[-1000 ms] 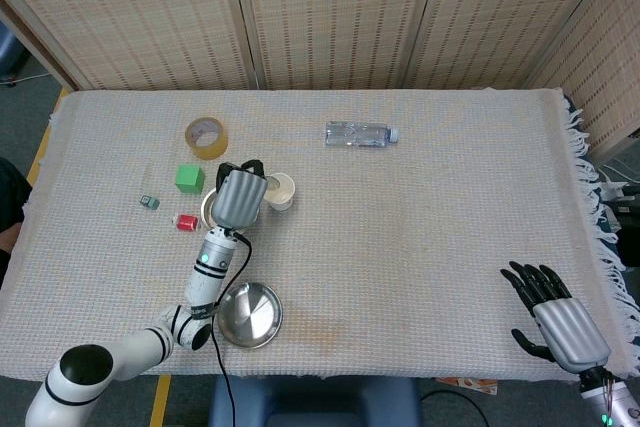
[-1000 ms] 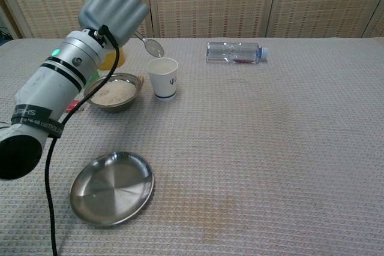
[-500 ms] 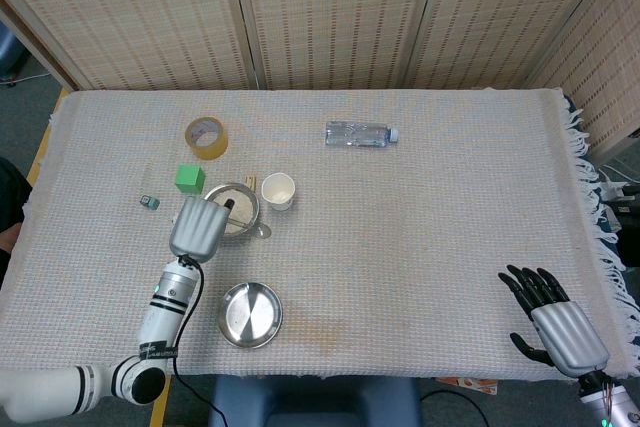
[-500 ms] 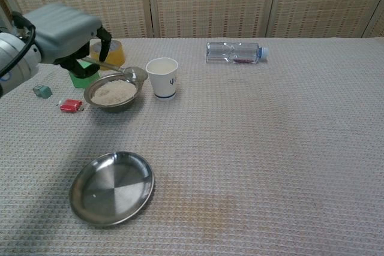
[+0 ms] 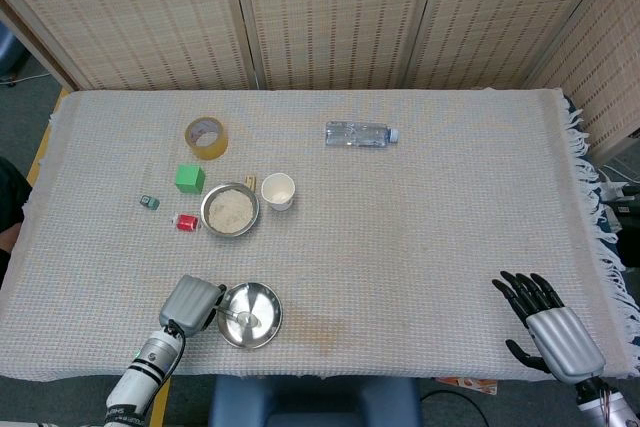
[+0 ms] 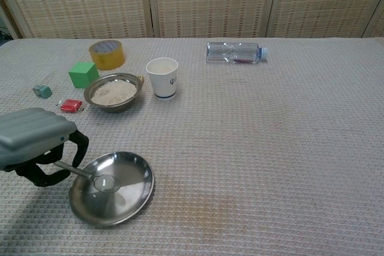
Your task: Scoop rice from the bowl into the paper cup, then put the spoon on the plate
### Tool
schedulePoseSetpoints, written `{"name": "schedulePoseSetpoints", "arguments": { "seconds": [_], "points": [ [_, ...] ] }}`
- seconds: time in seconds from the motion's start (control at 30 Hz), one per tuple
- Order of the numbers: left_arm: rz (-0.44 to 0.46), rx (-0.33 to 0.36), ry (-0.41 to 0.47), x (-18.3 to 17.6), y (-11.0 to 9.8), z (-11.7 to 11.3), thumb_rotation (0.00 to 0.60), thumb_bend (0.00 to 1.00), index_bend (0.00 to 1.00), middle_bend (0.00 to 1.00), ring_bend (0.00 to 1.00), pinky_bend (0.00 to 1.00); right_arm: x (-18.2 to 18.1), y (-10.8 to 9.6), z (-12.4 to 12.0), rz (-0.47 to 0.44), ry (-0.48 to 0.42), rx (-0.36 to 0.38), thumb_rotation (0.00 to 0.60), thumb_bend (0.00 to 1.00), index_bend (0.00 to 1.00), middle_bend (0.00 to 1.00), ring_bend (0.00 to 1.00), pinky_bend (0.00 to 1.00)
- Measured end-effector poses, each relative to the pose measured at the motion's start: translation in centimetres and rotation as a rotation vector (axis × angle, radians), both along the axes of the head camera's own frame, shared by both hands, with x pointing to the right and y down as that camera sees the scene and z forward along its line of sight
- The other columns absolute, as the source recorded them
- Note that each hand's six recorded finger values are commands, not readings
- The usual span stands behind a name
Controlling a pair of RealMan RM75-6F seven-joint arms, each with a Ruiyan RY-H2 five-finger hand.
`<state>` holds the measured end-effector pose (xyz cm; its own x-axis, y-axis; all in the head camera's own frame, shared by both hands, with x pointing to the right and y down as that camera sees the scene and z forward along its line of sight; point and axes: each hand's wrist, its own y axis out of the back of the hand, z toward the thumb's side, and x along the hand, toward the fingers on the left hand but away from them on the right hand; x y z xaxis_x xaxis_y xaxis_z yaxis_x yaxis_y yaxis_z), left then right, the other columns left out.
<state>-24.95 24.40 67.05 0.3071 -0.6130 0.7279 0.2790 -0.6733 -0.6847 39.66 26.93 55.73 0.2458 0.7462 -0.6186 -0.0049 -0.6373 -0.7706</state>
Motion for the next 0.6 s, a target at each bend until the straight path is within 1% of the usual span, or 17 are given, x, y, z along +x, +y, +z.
{"name": "schedulePoseSetpoints", "arguments": {
  "seconds": [0.23,0.43,0.47,0.6],
  "points": [
    [0.022,-0.013,0.016,1.6,1.0,0.2,0.600,0.40,0.75,1.00,1.00,1.00,0.0,0.0,-0.1,-0.001,-0.003,0.000,0.600,0.21,0.00,0.00,0.00,0.00],
    [0.046,0.015,0.017,2.5,1.2,0.9,0.600,0.40,0.70,1.00,1.00,1.00,0.0,0.0,-0.2,0.001,-0.005,0.006,0.600,0.21,0.00,0.00,0.00,0.00],
    [0.046,0.017,0.016,2.5,1.2,1.0,0.600,0.40,0.66,1.00,1.00,1.00,0.1,0.0,-0.2,0.002,-0.005,0.006,0.600,0.21,0.00,0.00,0.00,0.00],
    [0.045,0.008,0.017,2.5,1.1,1.3,0.600,0.40,0.43,1.00,1.00,1.00,0.1,-0.1,-0.1,0.008,-0.003,0.009,0.600,0.21,0.00,0.00,0.00,0.00]
  ]
}}
